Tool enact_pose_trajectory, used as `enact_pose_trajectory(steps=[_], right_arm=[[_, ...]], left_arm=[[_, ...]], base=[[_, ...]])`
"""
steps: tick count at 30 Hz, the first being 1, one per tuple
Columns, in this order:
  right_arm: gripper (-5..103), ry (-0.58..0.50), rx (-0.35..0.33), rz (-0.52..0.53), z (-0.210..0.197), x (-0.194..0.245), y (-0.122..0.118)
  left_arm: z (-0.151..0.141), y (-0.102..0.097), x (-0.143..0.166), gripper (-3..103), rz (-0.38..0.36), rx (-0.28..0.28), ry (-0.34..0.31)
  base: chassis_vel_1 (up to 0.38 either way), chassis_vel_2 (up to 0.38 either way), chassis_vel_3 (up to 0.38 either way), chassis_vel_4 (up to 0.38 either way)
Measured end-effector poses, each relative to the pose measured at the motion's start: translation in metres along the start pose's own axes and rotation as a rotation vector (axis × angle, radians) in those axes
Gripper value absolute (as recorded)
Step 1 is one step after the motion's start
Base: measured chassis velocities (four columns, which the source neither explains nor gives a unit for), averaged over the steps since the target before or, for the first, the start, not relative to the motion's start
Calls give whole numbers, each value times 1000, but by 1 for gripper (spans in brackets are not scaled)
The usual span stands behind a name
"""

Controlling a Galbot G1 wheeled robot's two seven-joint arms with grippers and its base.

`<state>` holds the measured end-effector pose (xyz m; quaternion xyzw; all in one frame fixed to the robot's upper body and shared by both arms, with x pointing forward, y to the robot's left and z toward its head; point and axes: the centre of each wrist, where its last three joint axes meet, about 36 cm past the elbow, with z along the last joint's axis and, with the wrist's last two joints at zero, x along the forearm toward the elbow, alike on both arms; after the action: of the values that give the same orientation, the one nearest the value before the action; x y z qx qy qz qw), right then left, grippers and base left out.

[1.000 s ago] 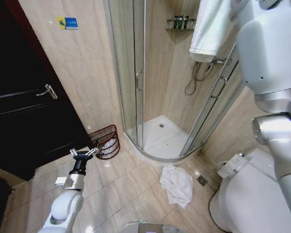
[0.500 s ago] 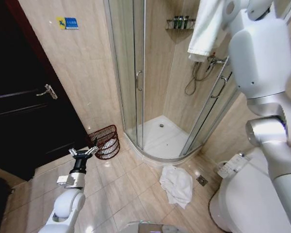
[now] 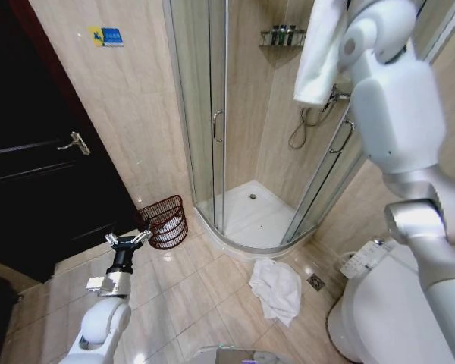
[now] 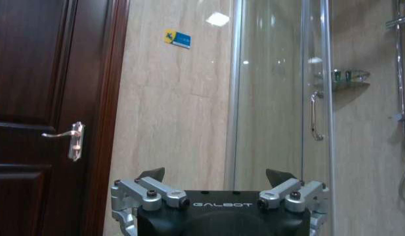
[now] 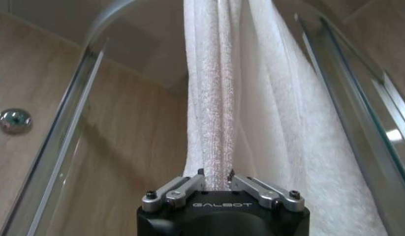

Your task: Discard the used towel into the hamper.

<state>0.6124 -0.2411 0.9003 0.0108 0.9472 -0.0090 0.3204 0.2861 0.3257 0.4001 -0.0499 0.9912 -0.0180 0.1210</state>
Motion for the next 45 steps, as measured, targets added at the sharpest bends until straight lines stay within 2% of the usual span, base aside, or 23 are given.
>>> enact_pose_trajectory(steps=[10,20,29,38,45], right_arm=[[5,68,1,-15,44,48,-17],[5,189,-3,-7,104,115,-39],[5,232,-15,-1,125,155,-47],[5,323,-37,13,161,219,-60],[5,352,-54,36,175,265,-63]], left_arm=[[5,-3,0,100,5,-1,6],[8,-9,0,100,20,-8,12],[11,-17,3,100,30,-11,19],[10,-18,8,100,30,-22,25],[12,-29,8,100,51,-23,24]], base=[[0,0,0,0],[0,0,0,0],[0,0,0,0],[0,0,0,0],[0,0,0,0]])
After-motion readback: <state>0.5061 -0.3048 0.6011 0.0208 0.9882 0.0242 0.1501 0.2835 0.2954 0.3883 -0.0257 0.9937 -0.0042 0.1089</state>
